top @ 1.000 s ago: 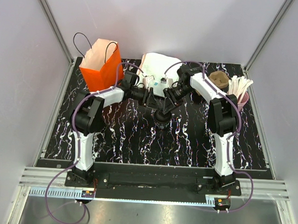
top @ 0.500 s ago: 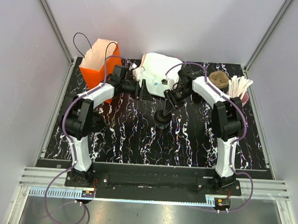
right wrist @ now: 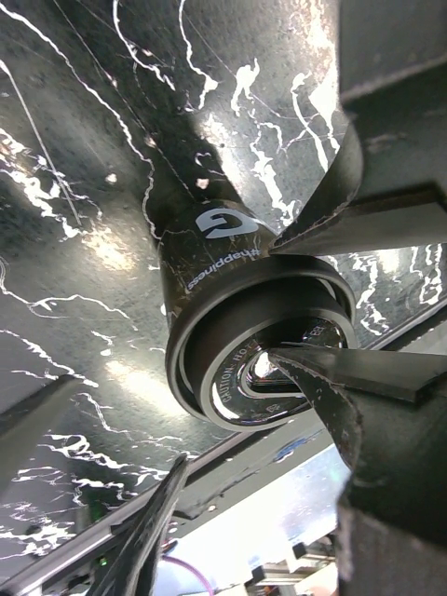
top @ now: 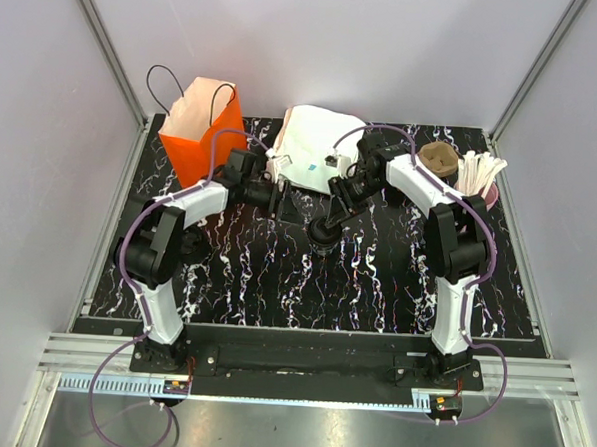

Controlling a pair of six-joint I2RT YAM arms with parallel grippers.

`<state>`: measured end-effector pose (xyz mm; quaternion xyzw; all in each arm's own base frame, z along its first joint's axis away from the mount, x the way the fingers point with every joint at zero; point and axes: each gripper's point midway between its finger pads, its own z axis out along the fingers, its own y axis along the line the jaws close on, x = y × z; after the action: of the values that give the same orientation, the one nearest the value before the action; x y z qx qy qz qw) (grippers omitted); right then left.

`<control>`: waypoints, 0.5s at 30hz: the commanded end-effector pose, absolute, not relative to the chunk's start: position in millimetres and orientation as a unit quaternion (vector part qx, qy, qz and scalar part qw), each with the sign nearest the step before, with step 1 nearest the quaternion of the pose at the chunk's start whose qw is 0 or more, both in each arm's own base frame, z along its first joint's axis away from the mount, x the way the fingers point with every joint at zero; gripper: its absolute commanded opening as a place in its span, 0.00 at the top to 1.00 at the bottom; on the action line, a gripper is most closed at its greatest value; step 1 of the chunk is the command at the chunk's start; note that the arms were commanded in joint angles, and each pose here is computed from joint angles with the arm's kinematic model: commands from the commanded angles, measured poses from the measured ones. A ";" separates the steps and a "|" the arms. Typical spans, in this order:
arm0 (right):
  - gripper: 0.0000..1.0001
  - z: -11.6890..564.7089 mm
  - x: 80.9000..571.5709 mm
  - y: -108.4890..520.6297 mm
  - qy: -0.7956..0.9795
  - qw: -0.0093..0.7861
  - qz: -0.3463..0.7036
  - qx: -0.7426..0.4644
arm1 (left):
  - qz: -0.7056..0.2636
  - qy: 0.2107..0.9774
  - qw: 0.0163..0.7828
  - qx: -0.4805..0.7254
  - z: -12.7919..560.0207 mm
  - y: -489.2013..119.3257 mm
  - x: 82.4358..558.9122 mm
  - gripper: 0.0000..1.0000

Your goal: Pack the takeout coffee

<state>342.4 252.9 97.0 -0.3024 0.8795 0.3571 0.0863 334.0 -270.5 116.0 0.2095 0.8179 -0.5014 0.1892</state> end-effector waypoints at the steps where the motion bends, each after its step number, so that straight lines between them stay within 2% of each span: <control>1: 0.89 65.0 376.0 229.1 0.905 0.135 0.263 -0.306 | -0.515 0.802 0.198 0.229 120.4 -272.8 327.1 0.39; 15: 0.90 63.3 376.0 227.7 0.909 0.141 0.260 -0.293 | -0.530 0.797 0.193 0.216 124.3 -287.7 319.2 0.39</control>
<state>348.3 254.7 95.9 -0.2775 0.8845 0.3614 0.1001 315.0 -279.0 101.7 0.1998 0.8188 -0.5127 0.1636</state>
